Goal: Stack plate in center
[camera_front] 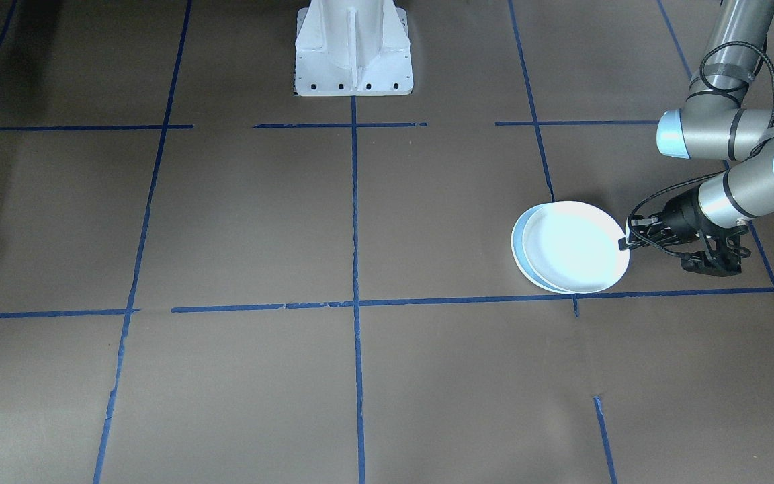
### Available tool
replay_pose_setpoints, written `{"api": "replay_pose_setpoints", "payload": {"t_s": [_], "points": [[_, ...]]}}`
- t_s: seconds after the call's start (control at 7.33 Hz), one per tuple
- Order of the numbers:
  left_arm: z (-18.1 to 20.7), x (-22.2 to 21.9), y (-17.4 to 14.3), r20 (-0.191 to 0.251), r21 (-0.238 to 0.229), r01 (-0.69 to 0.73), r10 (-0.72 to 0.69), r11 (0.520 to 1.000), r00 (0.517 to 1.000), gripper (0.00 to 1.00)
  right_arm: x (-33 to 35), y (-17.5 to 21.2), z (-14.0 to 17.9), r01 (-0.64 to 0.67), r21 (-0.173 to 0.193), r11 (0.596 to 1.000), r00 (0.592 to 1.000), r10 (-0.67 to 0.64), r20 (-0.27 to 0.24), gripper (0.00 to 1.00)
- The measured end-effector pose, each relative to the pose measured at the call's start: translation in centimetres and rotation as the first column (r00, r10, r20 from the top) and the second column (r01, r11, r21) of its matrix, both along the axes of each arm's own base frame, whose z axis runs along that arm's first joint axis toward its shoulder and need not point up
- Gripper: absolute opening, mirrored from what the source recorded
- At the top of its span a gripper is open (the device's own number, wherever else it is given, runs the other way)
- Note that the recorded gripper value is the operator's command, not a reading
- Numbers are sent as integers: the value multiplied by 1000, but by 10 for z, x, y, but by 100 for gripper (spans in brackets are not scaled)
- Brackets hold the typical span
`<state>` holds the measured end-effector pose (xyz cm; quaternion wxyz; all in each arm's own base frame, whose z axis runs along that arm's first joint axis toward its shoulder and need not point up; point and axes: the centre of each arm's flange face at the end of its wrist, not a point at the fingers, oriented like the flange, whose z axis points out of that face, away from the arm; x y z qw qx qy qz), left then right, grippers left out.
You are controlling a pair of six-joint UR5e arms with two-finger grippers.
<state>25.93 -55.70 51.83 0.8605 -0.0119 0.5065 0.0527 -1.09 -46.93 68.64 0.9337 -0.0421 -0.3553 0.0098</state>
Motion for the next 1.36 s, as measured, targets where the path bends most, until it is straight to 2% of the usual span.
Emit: {"api": "replay_pose_setpoints", "payload": {"t_s": [0.55,0.82,1.09,1.36], "points": [[2,0,0,3,-4,0,0,1000,1000,100,0,0,0,0,0,1000,1000,0,0,100],[14,-11,1,14,19,-11,10,1000,1000,100,0,0,0,0,0,1000,1000,0,0,100],[44,-63,-7,56,60,-16,13,998,998,100,0,0,0,0,0,1000,1000,0,0,100],[76,-143,-18,121,80,8,-18,997,992,100,0,0,0,0,0,1000,1000,0,0,100]]}}
